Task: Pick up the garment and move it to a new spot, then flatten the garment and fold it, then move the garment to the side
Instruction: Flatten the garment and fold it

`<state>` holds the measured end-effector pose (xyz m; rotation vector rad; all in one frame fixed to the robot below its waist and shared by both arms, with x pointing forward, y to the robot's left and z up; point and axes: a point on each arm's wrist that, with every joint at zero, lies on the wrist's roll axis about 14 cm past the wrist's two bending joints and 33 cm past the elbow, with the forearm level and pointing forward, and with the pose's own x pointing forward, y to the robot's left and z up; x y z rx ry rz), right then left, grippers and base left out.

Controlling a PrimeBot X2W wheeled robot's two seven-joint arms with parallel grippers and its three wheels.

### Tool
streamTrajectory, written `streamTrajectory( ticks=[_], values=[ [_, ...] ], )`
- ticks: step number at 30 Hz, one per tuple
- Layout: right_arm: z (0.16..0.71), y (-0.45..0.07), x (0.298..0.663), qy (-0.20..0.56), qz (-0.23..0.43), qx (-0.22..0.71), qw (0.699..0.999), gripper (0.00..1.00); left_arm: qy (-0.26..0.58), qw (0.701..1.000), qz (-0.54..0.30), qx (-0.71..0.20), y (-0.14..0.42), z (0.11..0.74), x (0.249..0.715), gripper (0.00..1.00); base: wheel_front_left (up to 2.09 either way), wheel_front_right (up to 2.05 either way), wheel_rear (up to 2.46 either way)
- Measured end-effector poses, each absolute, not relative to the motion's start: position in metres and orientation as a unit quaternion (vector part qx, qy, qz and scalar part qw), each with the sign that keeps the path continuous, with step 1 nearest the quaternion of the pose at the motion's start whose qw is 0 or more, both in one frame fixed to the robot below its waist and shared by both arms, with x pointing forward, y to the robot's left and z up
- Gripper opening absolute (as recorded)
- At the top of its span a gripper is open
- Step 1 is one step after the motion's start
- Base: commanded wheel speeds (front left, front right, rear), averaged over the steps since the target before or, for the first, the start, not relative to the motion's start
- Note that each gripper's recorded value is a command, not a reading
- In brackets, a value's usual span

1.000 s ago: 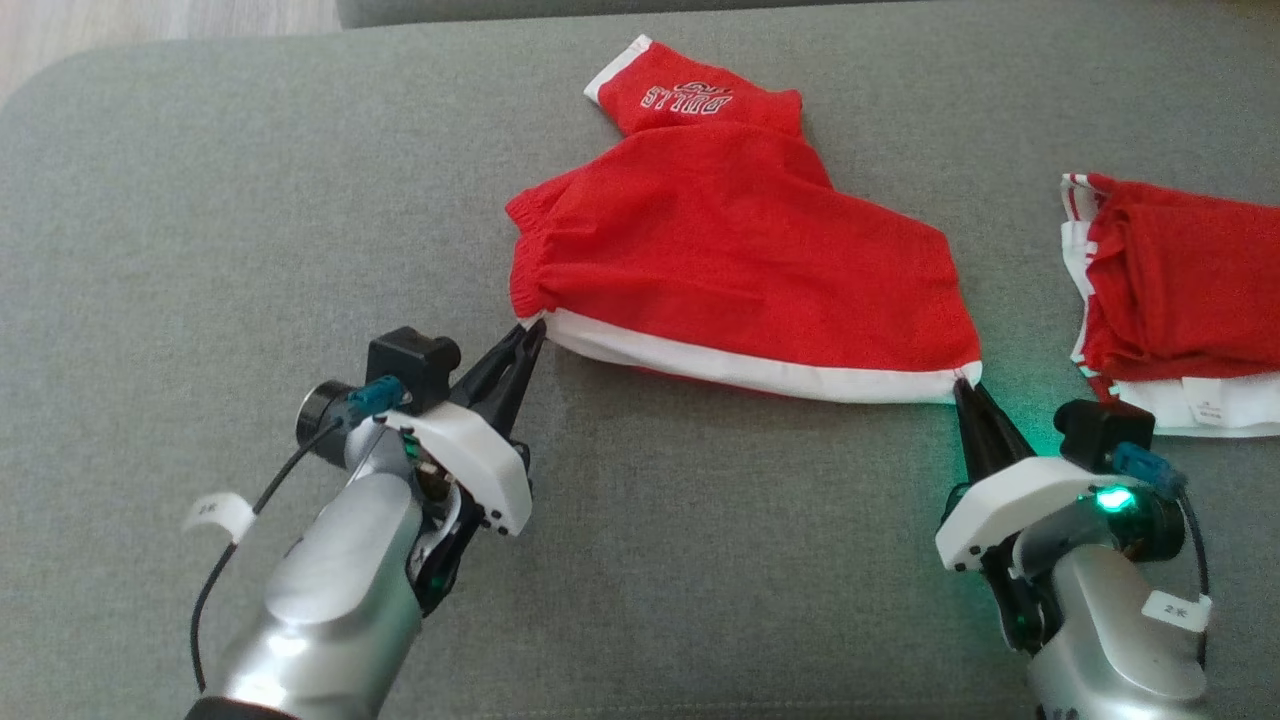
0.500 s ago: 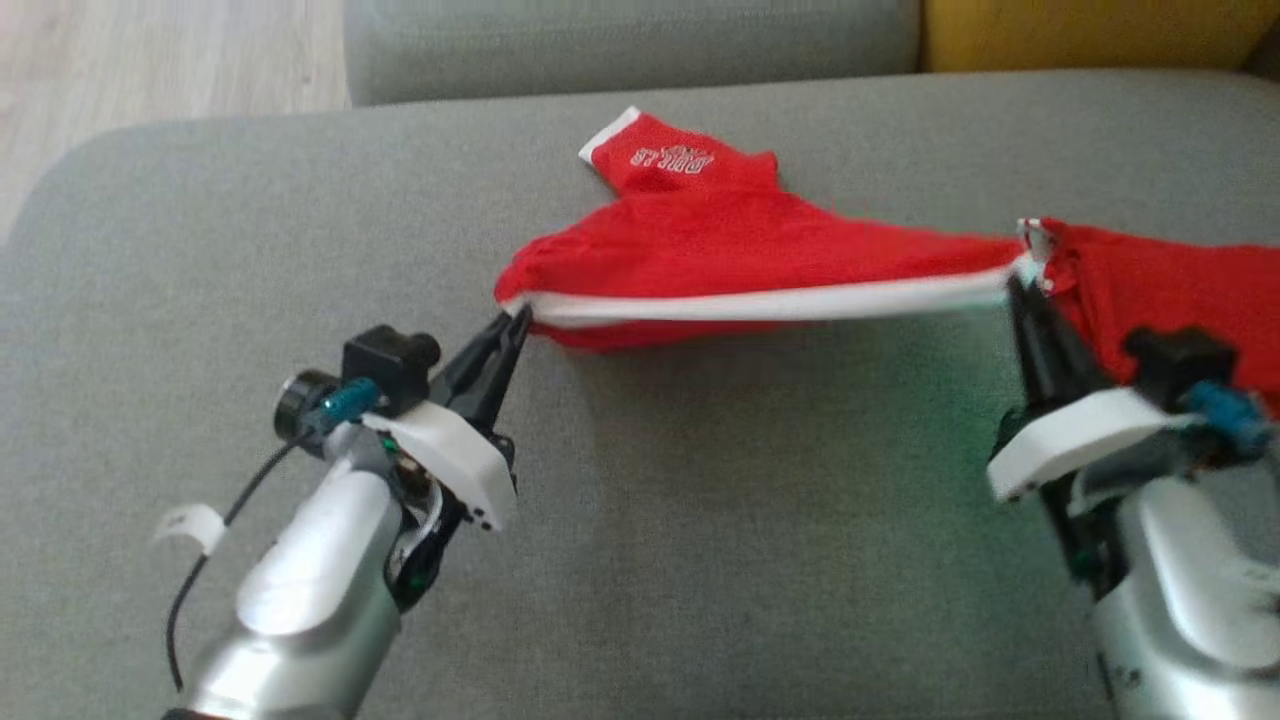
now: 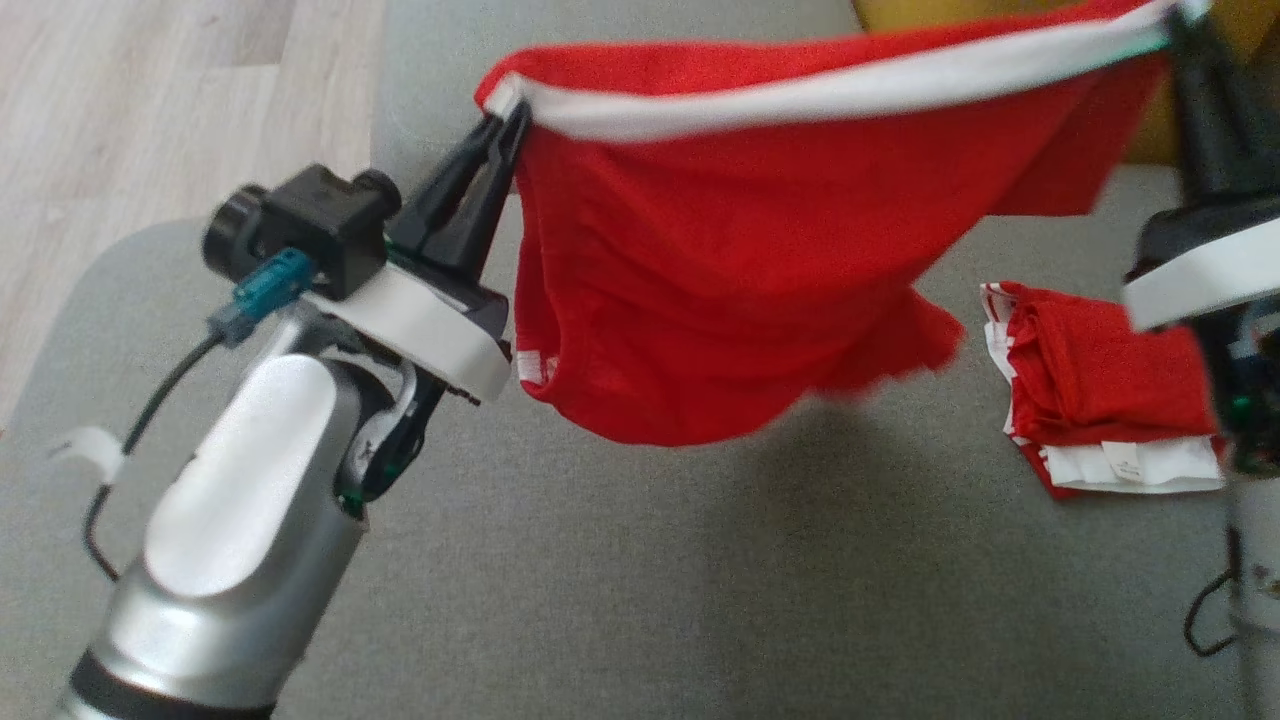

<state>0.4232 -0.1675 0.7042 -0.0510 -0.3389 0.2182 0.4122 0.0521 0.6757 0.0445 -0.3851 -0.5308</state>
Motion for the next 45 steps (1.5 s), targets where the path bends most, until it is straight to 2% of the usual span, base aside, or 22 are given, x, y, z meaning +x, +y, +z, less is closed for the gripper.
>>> streamTrajectory(
  ticks=[6, 12, 16, 21, 25, 27, 30, 33, 36, 41, 45],
  values=[
    [0.751, -0.175, 0.397, -0.206, 0.084, -0.032, 0.975, 0.00, -0.252, 0.932, -0.257, 0.034, 0.056, 0.729, 0.387, 0.00, 0.00, 0.00, 0.00],
    [0.743, -0.177, 0.406, -0.170, 0.074, -0.032, 0.982, 0.00, -0.209, 0.941, -0.259, 0.058, 0.060, 0.716, 0.400, 0.00, 0.00, 0.00, 0.00],
    [0.738, -0.167, 0.437, -0.145, 0.089, -0.026, 0.985, 0.00, -0.172, 0.946, -0.266, 0.076, 0.063, 0.706, 0.433, 0.00, 0.00, 0.00, 0.00],
    [0.762, -0.139, 0.501, -0.159, 0.124, -0.031, 0.979, 0.00, -0.166, 0.948, -0.253, 0.099, 0.073, 0.712, 0.499, 0.00, 0.00, 0.00, 0.00],
    [0.792, -0.132, 0.551, -0.217, 0.126, -0.026, 0.968, 0.00, -0.210, 0.948, -0.218, 0.098, 0.092, 0.731, 0.554, 0.00, 0.00, 0.00, 0.00],
    [0.800, -0.126, 0.581, -0.257, 0.127, -0.014, 0.958, 0.00, -0.257, 0.941, -0.201, 0.088, 0.097, 0.745, 0.584, 0.00, 0.00, 0.00, 0.00],
    [0.766, -0.119, 0.609, -0.245, 0.130, 0.002, 0.961, 0.00, -0.253, 0.943, -0.197, 0.083, 0.095, 0.726, 0.607, 0.00, 0.00, 0.00, 0.00],
    [0.700, -0.117, 0.635, -0.182, 0.128, 0.015, 0.975, 0.00, -0.195, 0.954, -0.210, 0.082, 0.087, 0.672, 0.624, 0.00, 0.00, 0.00, 0.00],
    [0.623, -0.115, 0.647, -0.102, 0.126, 0.025, 0.986, 0.00, -0.125, 0.962, -0.228, 0.085, 0.080, 0.608, 0.627, 0.00, 0.00, 0.00, 0.00],
    [0.502, -0.099, 0.633, 0.048, 0.146, 0.009, 0.988, 0.00, -0.026, 0.959, -0.262, 0.103, 0.073, 0.517, 0.599, 0.00, 0.00, 0.00, 0.00],
    [0.456, -0.096, 0.609, 0.115, 0.162, -0.025, 0.980, 0.00, 0.033, 0.946, -0.301, 0.117, 0.064, 0.468, 0.556, 0.00, 0.00, 0.00, 0.00]
  ],
)
